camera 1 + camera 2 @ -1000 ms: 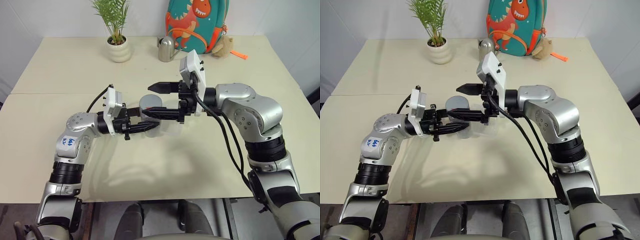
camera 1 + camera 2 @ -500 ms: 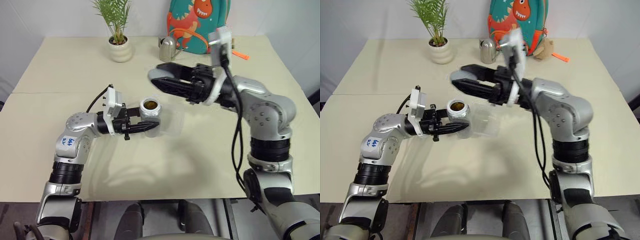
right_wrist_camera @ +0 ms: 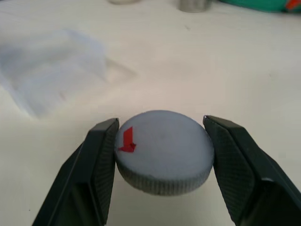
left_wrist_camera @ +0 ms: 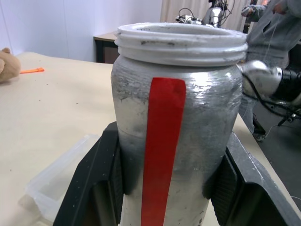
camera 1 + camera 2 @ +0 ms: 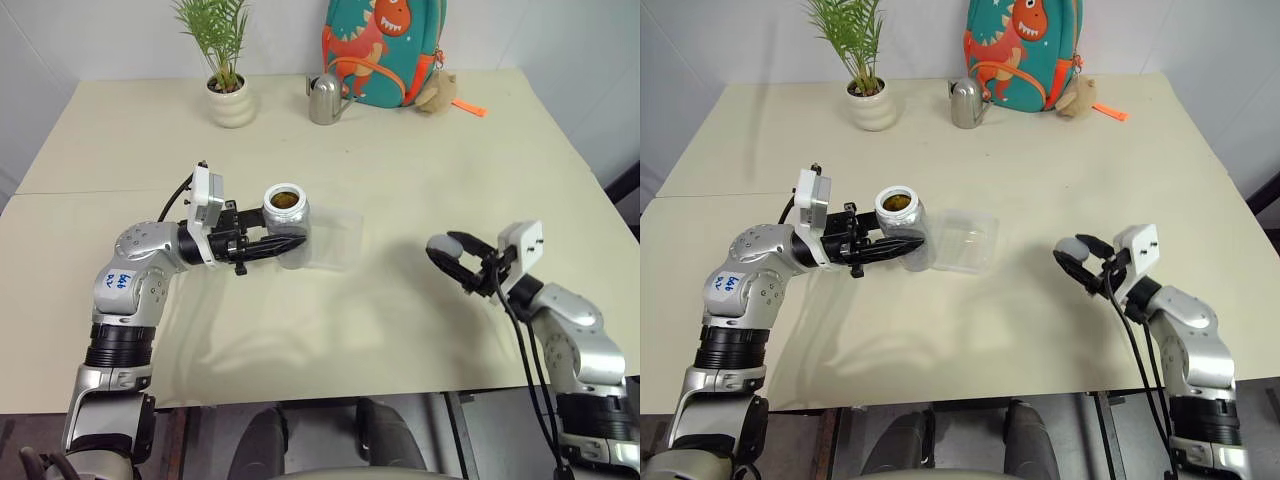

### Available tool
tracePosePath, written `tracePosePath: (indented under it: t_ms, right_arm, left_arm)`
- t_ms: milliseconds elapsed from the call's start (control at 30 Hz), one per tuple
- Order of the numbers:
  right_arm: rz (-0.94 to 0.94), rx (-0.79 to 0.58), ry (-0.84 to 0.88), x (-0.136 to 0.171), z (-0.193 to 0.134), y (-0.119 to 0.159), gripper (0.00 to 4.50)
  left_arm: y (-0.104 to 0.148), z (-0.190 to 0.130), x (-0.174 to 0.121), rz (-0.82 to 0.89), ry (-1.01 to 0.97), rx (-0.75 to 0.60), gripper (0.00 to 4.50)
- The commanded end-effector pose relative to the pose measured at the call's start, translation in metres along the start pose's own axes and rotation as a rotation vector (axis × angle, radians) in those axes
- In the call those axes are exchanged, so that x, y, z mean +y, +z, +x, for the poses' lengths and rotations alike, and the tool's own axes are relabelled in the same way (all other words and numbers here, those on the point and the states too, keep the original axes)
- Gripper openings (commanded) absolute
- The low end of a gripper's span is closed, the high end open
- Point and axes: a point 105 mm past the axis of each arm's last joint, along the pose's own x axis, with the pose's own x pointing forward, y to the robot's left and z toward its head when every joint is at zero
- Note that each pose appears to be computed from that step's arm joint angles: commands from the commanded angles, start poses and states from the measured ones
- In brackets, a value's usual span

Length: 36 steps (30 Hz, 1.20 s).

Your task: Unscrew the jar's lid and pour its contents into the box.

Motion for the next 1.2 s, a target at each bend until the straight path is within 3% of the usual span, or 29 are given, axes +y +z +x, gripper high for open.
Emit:
tracePosePath:
  t_ms: [33, 167, 300, 533, 633, 767, 967, 1200]
  right_arm:
    - [0.026, -0.060, -0.083, -0.014, -0.011, 0.004, 3.26]
    - [0.014, -0.069, -0.090, -0.018, -0.020, 0.007, 4.48]
    - [-0.027, -0.107, -0.016, -0.011, -0.026, 0.036, 4.48]
    - [-0.045, -0.057, 0.313, 0.040, -0.021, 0.090, 4.48]
    - [-0.040, -0.110, 0.318, 0.043, -0.012, 0.117, 4.48]
    - [-0.063, -0.113, 0.307, 0.045, -0.007, 0.123, 4.48]
    - [-0.045, -0.107, 0.299, 0.058, -0.006, 0.115, 4.48]
    - [-0.029, -0.123, 0.263, 0.060, -0.007, 0.113, 4.48]
  left_arm:
    - [0.013, 0.003, 0.005, 0.042, 0.001, -0.038, 1.90]
    - [0.014, 0.008, 0.009, 0.048, -0.008, -0.041, 1.90]
    - [0.014, 0.012, 0.015, 0.057, -0.005, -0.021, 1.90]
    - [0.027, 0.014, 0.044, 0.160, 0.051, 0.046, 1.90]
    - [0.035, 0.013, 0.063, 0.224, 0.096, 0.113, 1.90]
    - [0.035, 0.019, 0.080, 0.326, 0.153, 0.233, 1.90]
    - [0.028, 0.035, 0.100, 0.777, 0.269, 0.514, 1.90]
    - [0.058, 0.057, 0.098, 1.437, 0.422, 0.373, 1.90]
